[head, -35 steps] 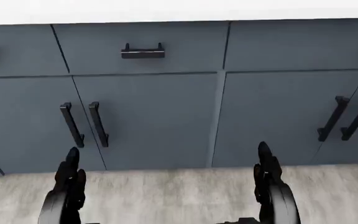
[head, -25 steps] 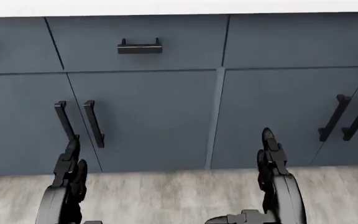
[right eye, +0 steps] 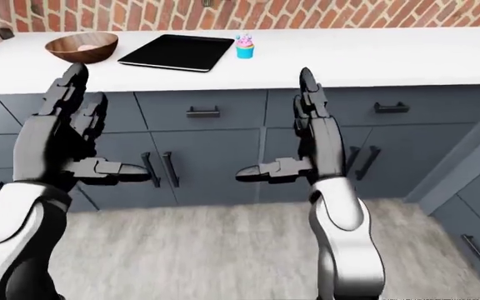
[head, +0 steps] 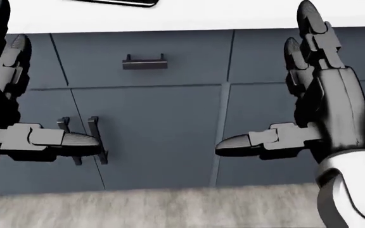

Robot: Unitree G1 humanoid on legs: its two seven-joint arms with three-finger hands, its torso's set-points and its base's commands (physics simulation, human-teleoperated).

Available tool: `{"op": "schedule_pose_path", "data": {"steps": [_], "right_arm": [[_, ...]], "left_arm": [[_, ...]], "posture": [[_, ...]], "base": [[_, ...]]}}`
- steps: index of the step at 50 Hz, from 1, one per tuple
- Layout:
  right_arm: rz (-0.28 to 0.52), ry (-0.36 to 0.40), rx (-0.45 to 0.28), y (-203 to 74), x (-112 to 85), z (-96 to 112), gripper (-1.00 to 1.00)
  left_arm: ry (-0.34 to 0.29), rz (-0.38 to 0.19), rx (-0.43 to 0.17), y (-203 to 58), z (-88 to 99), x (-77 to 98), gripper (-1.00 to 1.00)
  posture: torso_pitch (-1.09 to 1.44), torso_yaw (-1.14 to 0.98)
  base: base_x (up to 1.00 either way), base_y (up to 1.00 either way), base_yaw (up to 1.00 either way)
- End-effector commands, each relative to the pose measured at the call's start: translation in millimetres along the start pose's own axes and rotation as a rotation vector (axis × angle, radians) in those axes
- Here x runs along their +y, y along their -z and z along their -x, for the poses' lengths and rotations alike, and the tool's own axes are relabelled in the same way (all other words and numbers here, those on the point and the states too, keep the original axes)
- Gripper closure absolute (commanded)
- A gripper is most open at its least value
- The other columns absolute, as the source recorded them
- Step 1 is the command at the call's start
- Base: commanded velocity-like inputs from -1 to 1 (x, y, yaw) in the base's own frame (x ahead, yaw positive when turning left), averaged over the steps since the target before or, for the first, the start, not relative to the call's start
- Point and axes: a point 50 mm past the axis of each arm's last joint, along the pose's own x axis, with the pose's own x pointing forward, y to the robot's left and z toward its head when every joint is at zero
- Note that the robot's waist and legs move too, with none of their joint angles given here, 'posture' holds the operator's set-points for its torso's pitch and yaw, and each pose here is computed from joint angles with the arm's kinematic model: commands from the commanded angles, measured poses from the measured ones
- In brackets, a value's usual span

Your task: Pick up the bowl with donut and place it on the tray. Pick up the cupcake and place it on the tray.

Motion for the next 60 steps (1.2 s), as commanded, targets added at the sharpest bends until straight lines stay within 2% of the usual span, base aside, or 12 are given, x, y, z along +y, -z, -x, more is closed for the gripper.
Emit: {"op": "schedule_pose_path", "data": {"steps": [1,13,25,32,39,44,46,60], "right_arm": [[-0.007,-0.012,-0.033,-9.1,1.5,0.8,-1.0],[-0.027,-0.029,-0.061,-14.7,3.4,7.0,-1.0],[-0.054,-0.037,-0.072,-15.4,7.0,9.3,-1.0],[-0.104,-0.058,-0.082,-16.2,9.8,9.3,-1.0],[-0.132,-0.064,-0.09,-16.1,8.7,10.0,-1.0],[-0.149,-0.032,-0.141,-25.6,2.2,11.5,-1.0],[-0.15,-0.012,-0.147,-28.3,-1.3,12.6,-1.0],[-0.143,0.004,-0.175,-34.2,-5.3,14.4,-1.0]], "left_arm": [[0.001,-0.002,-0.039,-13.8,-0.5,0.7,-1.0],[-0.009,0.001,-0.059,-21.9,1.5,7.9,-1.0],[0.016,-0.012,-0.052,-18.0,0.8,4.2,-1.0],[0.016,-0.007,-0.054,-19.5,2.0,4.7,-1.0],[0.018,-0.009,-0.057,-21.0,2.3,4.4,-1.0],[0.024,-0.019,-0.058,-22.8,0.3,4.2,-1.0],[0.026,-0.023,-0.062,-26.6,-1.8,4.2,-1.0],[0.037,-0.031,-0.074,-33.4,-3.1,3.1,-1.0]], "posture": [[0.0,0.0],[0.0,0.0],[0.0,0.0],[0.0,0.0],[0.0,0.0],[0.0,0.0],[0.0,0.0],[0.0,0.0]], "base": [[0.0,0.2,0.0],[0.0,0.46,0.0],[0.0,0.51,0.0],[0.0,0.57,0.0],[0.0,0.0,1.0],[0.0,0.39,0.2],[0.0,0.0,0.0],[0.51,-0.02,0.0]]}}
